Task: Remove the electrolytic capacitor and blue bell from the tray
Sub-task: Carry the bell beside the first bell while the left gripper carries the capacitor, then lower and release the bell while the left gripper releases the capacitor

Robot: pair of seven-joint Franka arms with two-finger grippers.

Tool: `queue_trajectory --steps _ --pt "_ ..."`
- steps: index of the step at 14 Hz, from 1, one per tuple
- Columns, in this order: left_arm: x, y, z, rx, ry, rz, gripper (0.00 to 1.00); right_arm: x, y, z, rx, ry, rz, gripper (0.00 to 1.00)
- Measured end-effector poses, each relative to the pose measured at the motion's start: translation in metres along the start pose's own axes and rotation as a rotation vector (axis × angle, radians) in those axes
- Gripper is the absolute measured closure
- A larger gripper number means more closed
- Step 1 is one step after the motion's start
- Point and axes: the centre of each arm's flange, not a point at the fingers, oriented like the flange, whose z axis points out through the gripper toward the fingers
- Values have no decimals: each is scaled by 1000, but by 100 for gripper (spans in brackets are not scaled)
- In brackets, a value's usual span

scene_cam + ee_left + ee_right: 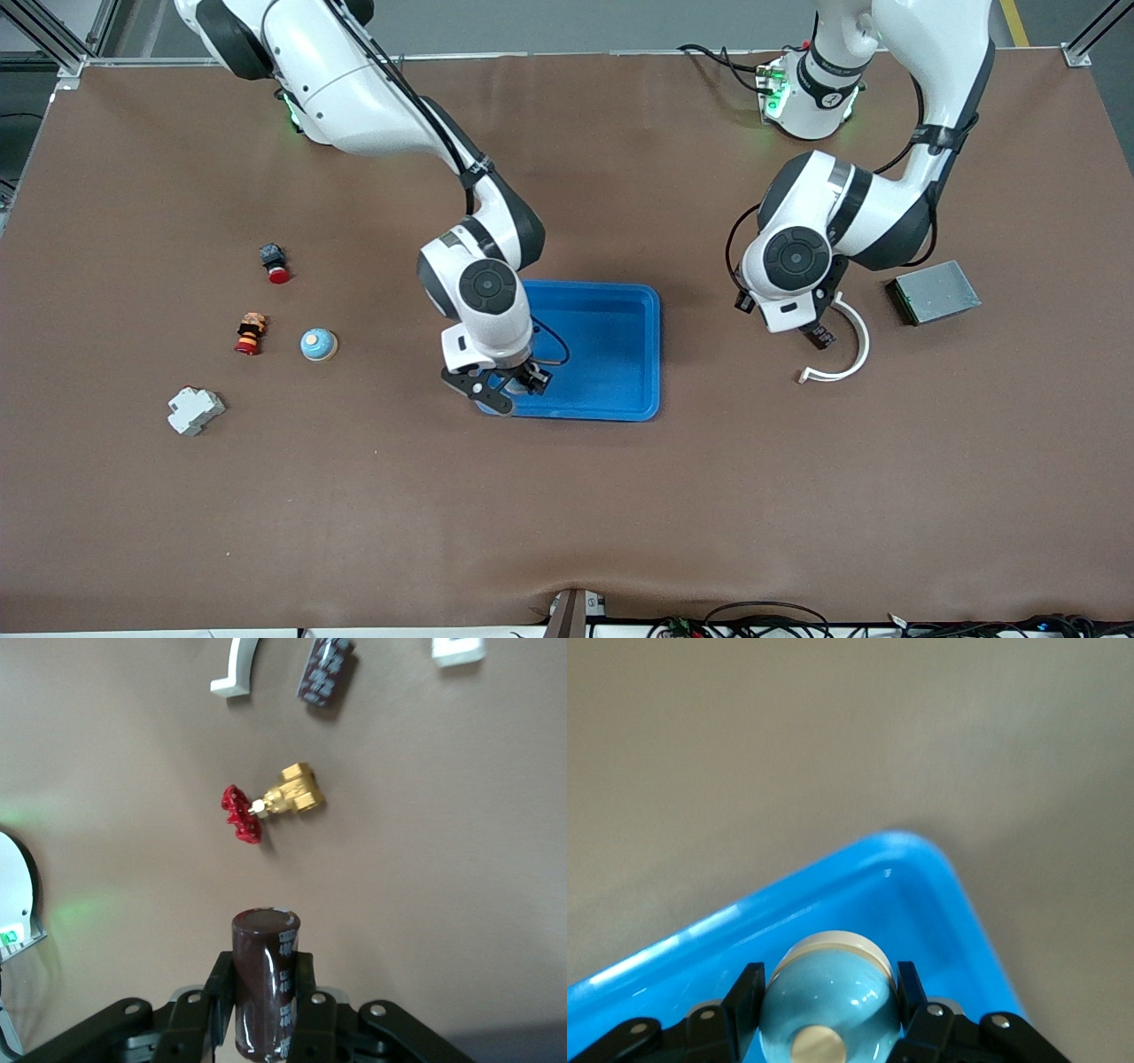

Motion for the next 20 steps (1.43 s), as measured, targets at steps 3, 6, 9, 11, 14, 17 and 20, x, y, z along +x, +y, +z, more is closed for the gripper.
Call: queue_trajectory --steps 3,6,9,11,14,17,20 --pt "-2 -1 22 -2 0 6 69 61 42 -14 -50 -21 -101 35" --pt "-1 6 31 -40 -3 8 69 115 91 -22 -67 -38 -191 35" --pt "7 18 42 -80 13 12 69 157 150 -20 -60 -36 -283 35" --pt "16 25 49 -106 17 7 69 185 201 -8 -43 -32 -339 35" --pt "19 33 52 -138 13 6 69 216 276 20 34 -86 -385 35" --pt "19 35 50 -144 13 6 69 234 326 33 118 -125 -427 35" --pt "19 35 51 -140 12 7 69 232 336 39 122 -140 -435 35"
